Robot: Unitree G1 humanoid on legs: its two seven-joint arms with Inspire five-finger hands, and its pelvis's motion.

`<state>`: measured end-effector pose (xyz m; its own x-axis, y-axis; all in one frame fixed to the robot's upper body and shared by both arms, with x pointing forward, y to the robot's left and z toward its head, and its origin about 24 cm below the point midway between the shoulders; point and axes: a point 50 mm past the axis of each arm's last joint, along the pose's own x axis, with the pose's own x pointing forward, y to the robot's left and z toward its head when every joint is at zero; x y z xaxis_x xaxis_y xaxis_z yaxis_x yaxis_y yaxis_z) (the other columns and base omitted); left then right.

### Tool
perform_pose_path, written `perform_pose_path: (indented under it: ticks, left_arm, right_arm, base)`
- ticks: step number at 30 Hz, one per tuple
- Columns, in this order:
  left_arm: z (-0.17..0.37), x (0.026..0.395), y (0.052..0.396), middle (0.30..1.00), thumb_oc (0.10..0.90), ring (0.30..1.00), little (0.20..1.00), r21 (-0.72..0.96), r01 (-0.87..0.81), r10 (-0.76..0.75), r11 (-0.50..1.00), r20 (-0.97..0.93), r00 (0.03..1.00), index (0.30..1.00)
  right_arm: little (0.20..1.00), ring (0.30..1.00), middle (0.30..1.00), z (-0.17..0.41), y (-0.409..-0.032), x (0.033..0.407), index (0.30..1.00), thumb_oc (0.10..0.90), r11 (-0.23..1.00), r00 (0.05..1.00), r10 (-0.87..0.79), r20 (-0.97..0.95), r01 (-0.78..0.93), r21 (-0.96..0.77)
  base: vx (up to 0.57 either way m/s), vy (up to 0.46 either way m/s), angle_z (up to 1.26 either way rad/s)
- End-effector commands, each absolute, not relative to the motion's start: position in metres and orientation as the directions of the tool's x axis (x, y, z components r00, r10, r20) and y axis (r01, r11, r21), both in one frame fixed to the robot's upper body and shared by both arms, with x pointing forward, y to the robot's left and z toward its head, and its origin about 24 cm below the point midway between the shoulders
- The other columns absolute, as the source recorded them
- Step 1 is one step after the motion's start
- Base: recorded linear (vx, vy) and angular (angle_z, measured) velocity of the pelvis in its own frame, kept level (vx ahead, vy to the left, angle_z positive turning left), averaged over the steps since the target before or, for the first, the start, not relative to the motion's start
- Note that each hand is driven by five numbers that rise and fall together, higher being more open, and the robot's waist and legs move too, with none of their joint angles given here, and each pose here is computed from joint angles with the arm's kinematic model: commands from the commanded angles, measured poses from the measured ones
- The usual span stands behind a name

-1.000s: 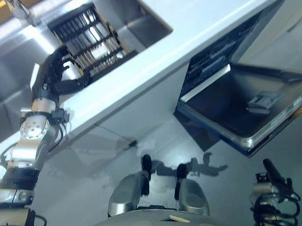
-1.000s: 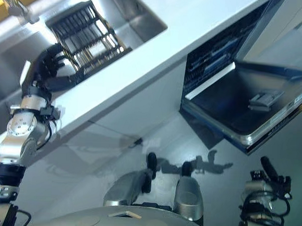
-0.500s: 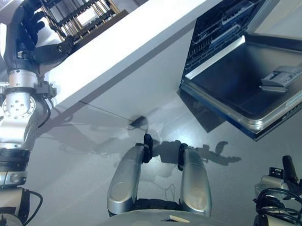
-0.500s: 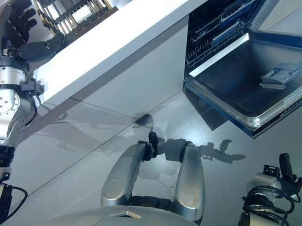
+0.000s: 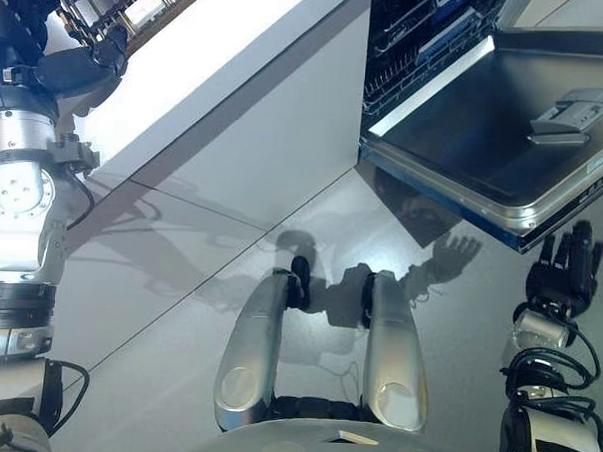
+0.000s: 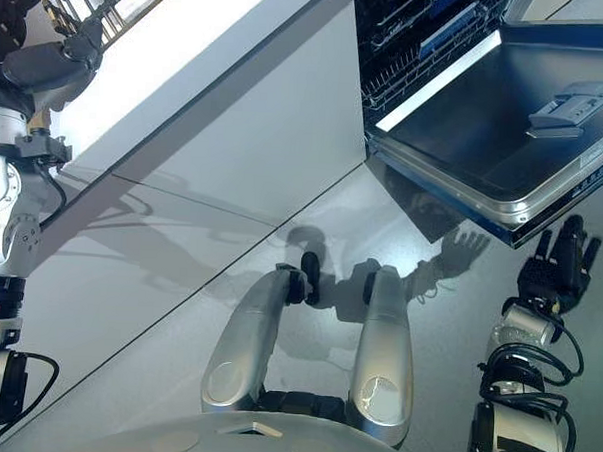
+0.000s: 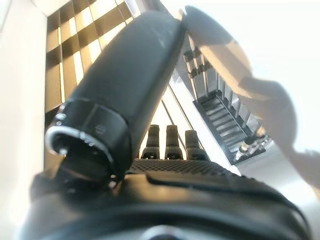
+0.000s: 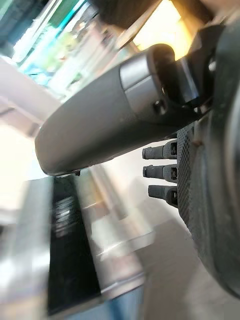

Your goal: Pick up plates and place into dishwasher.

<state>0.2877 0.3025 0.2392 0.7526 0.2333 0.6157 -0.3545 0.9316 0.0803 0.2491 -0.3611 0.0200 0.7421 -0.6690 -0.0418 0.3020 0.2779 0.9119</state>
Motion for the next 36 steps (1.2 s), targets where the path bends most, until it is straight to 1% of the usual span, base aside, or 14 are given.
perform_pose_path:
  ticks: [1, 6, 7, 8, 11, 13, 17, 19, 22, 23, 26, 28, 34, 36]
  left_arm:
    - [0.226, 0.295, 0.295, 0.9, 0.8, 0.9, 0.9, 0.126, -0.316, 0.185, 0.941, 0.589, 0.787, 0.9]
    - [0.233, 0.298, 0.293, 0.9, 0.8, 0.9, 0.9, 0.151, -0.296, 0.154, 0.943, 0.59, 0.793, 0.9]
    - [0.233, 0.299, 0.293, 0.9, 0.8, 0.9, 0.9, 0.156, -0.294, 0.149, 0.943, 0.59, 0.793, 0.9]
    - [0.235, 0.299, 0.292, 0.9, 0.8, 0.9, 0.9, 0.164, -0.293, 0.143, 0.942, 0.593, 0.793, 0.9]
    - [0.243, 0.301, 0.29, 0.9, 0.8, 0.9, 0.9, 0.173, -0.289, 0.13, 0.941, 0.606, 0.785, 0.9]
    - [0.245, 0.3, 0.29, 0.9, 0.8, 0.9, 0.9, 0.176, -0.287, 0.125, 0.942, 0.61, 0.783, 0.9]
    - [0.248, 0.3, 0.287, 0.9, 0.8, 0.9, 0.9, 0.179, -0.292, 0.123, 0.94, 0.621, 0.774, 0.9]
    - [0.247, 0.299, 0.286, 0.9, 0.8, 0.9, 0.9, 0.177, -0.297, 0.127, 0.938, 0.621, 0.773, 0.9]
    - [0.243, 0.297, 0.29, 0.9, 0.8, 0.9, 0.9, 0.17, -0.306, 0.142, 0.937, 0.613, 0.777, 0.9]
    - [0.24, 0.297, 0.291, 0.9, 0.8, 0.9, 0.9, 0.168, -0.306, 0.147, 0.937, 0.606, 0.782, 0.9]
    - [0.235, 0.296, 0.293, 0.9, 0.8, 0.9, 0.9, 0.167, -0.308, 0.153, 0.936, 0.595, 0.789, 0.9]
    - [0.233, 0.296, 0.295, 0.9, 0.8, 0.9, 0.9, 0.16, -0.312, 0.163, 0.936, 0.589, 0.791, 0.9]
    - [0.234, 0.3, 0.295, 0.9, 0.8, 0.9, 0.9, 0.158, -0.295, 0.153, 0.942, 0.579, 0.801, 0.9]
    - [0.232, 0.301, 0.293, 0.9, 0.8, 0.9, 0.9, 0.161, -0.285, 0.148, 0.945, 0.568, 0.81, 0.9]
  right_arm:
    - [0.9, 0.9, 0.9, 0.081, -0.359, 0.282, 0.9, 0.8, 0.566, 0.848, -0.484, 0.215, 0.116, 0.816]
    - [0.9, 0.9, 0.9, 0.094, -0.346, 0.302, 0.9, 0.8, 0.645, 0.912, -0.373, 0.17, 0.124, 0.754]
    - [0.9, 0.9, 0.9, 0.093, -0.344, 0.304, 0.9, 0.8, 0.653, 0.921, -0.363, 0.141, 0.143, 0.744]
    - [0.9, 0.9, 0.9, 0.088, -0.343, 0.306, 0.9, 0.8, 0.655, 0.931, -0.359, 0.067, 0.2, 0.729]
    - [0.9, 0.9, 0.9, 0.087, -0.346, 0.308, 0.9, 0.8, 0.66, 0.932, -0.364, -0.009, 0.264, 0.703]
    - [0.9, 0.9, 0.9, 0.088, -0.347, 0.309, 0.9, 0.8, 0.658, 0.932, -0.362, -0.015, 0.267, 0.704]
    - [0.9, 0.9, 0.9, 0.104, -0.34, 0.318, 0.9, 0.8, 0.694, 0.955, -0.293, 0.045, 0.18, 0.697]
    - [0.9, 0.9, 0.9, 0.114, -0.334, 0.323, 0.9, 0.8, 0.706, 0.965, -0.245, 0.094, 0.111, 0.699]
    - [0.9, 0.9, 0.9, 0.139, -0.31, 0.334, 0.9, 0.8, 0.707, 0.961, -0.121, 0.248, -0.092, 0.702]
    - [0.9, 0.9, 0.9, 0.151, -0.299, 0.337, 0.9, 0.8, 0.695, 0.946, -0.07, 0.317, -0.181, 0.696]
    - [0.9, 0.9, 0.9, 0.171, -0.274, 0.342, 0.9, 0.8, 0.652, 0.9, 0.034, 0.435, -0.349, 0.673]
    - [0.9, 0.9, 0.9, 0.189, -0.251, 0.345, 0.9, 0.8, 0.607, 0.843, 0.127, 0.523, -0.483, 0.631]
    - [0.9, 0.9, 0.9, 0.214, -0.212, 0.346, 0.9, 0.8, 0.559, 0.74, 0.269, 0.616, -0.641, 0.526]
    - [0.9, 0.9, 0.9, 0.223, -0.196, 0.342, 0.9, 0.8, 0.536, 0.686, 0.328, 0.649, -0.701, 0.47]
  base:
    - [0.0, 0.0, 0.0]
    - [0.02, 0.001, -0.05]
    - [0.05, 0.021, -0.04]
    - [0.04, 0.021, -0.03]
    - [0.02, 0.045, 0.03]
    - [0.01, 0.041, 0.08]
    - [0.01, 0.059, 0.08]
    - [0.01, 0.057, 0.03]
    - [0.01, 0.071, -0.01]
    - [0.0, 0.067, -0.06]
    - [0.02, 0.058, -0.14]
    - [0.03, 0.057, -0.16]
    - [0.03, 0.054, -0.09]
    - [0.06, 0.048, -0.19]
